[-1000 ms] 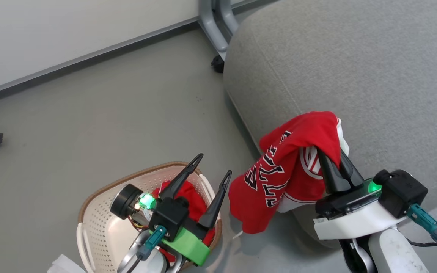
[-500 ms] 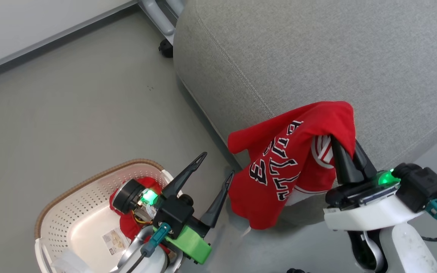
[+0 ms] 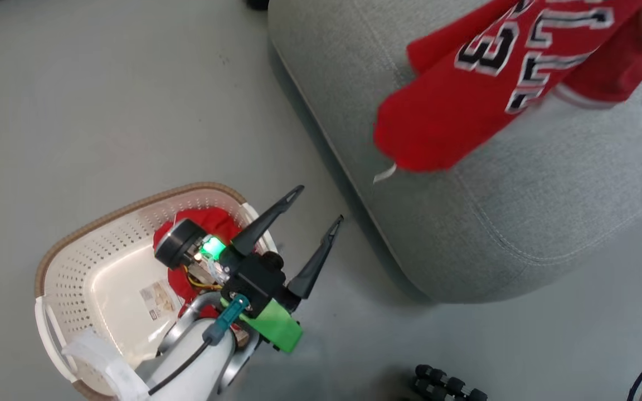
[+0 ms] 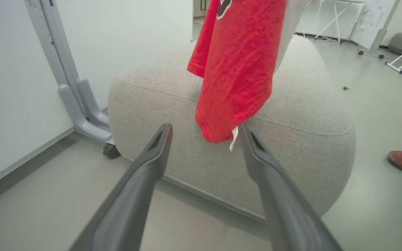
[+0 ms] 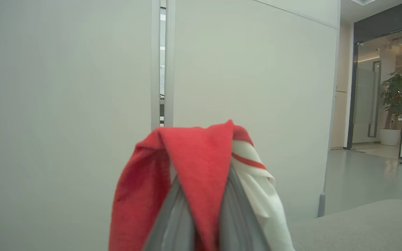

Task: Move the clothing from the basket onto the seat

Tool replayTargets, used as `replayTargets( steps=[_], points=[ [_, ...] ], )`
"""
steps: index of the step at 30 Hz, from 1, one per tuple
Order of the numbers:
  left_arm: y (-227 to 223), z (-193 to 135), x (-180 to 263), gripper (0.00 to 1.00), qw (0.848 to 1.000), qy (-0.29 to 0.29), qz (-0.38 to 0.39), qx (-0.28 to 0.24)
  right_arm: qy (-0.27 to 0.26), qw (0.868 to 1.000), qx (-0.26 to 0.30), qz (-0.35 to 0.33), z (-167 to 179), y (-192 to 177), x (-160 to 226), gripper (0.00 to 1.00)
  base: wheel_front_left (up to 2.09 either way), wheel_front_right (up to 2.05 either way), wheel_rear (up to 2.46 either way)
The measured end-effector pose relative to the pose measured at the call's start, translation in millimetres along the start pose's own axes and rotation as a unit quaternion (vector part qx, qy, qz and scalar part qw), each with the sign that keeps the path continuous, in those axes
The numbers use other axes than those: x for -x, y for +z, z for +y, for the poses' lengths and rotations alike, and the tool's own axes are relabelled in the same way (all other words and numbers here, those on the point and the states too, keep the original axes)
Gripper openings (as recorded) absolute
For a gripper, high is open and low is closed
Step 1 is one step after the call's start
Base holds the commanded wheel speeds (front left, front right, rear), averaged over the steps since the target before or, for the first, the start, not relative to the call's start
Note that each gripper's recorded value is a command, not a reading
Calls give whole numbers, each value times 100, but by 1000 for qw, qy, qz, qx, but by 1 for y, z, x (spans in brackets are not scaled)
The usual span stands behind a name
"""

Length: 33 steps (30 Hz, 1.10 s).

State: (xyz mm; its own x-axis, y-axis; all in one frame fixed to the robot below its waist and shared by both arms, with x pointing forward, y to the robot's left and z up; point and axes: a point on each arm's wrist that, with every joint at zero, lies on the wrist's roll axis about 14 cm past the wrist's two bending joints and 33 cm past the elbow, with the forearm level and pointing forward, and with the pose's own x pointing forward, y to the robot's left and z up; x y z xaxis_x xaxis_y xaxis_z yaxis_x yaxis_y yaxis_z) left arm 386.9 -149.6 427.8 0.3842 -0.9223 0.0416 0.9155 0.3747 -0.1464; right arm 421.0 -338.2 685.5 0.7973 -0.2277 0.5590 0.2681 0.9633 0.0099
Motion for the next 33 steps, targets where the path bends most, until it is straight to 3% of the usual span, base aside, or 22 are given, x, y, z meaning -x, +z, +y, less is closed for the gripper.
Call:
replayTargets(
  steps=[5,8,12,16,21,23,24,25,33],
  points=[
    [-20,27,4,100,1000,18,13,2,-8,999,22,-32,-15,-5,-47,0,0,0,0],
    [-36,41,8,100,999,33,27,13,-29,999,26,-8,-26,-35,-56,0,0,0,0],
    [-53,49,10,100,998,42,34,29,-74,994,32,74,-47,-101,-37,0,0,0,0],
    [-67,52,12,100,997,45,44,42,-119,980,36,154,-66,-156,0,0,0,0,0],
    [-74,55,14,100,997,45,51,44,-168,961,34,217,-87,-189,43,0,0,0,0],
    [-73,55,14,100,997,45,51,42,-188,955,30,226,-94,-191,56,22,0,0,0],
    [-72,55,14,100,997,44,51,41,-197,953,29,227,-98,-191,60,53,0,0,0],
    [-72,55,14,100,997,44,51,40,-207,951,30,229,-102,-190,66,100,0,0,0],
    [-53,44,9,100,998,39,35,39,-225,936,66,264,-116,-175,113,100,0,0,0]
  ],
)
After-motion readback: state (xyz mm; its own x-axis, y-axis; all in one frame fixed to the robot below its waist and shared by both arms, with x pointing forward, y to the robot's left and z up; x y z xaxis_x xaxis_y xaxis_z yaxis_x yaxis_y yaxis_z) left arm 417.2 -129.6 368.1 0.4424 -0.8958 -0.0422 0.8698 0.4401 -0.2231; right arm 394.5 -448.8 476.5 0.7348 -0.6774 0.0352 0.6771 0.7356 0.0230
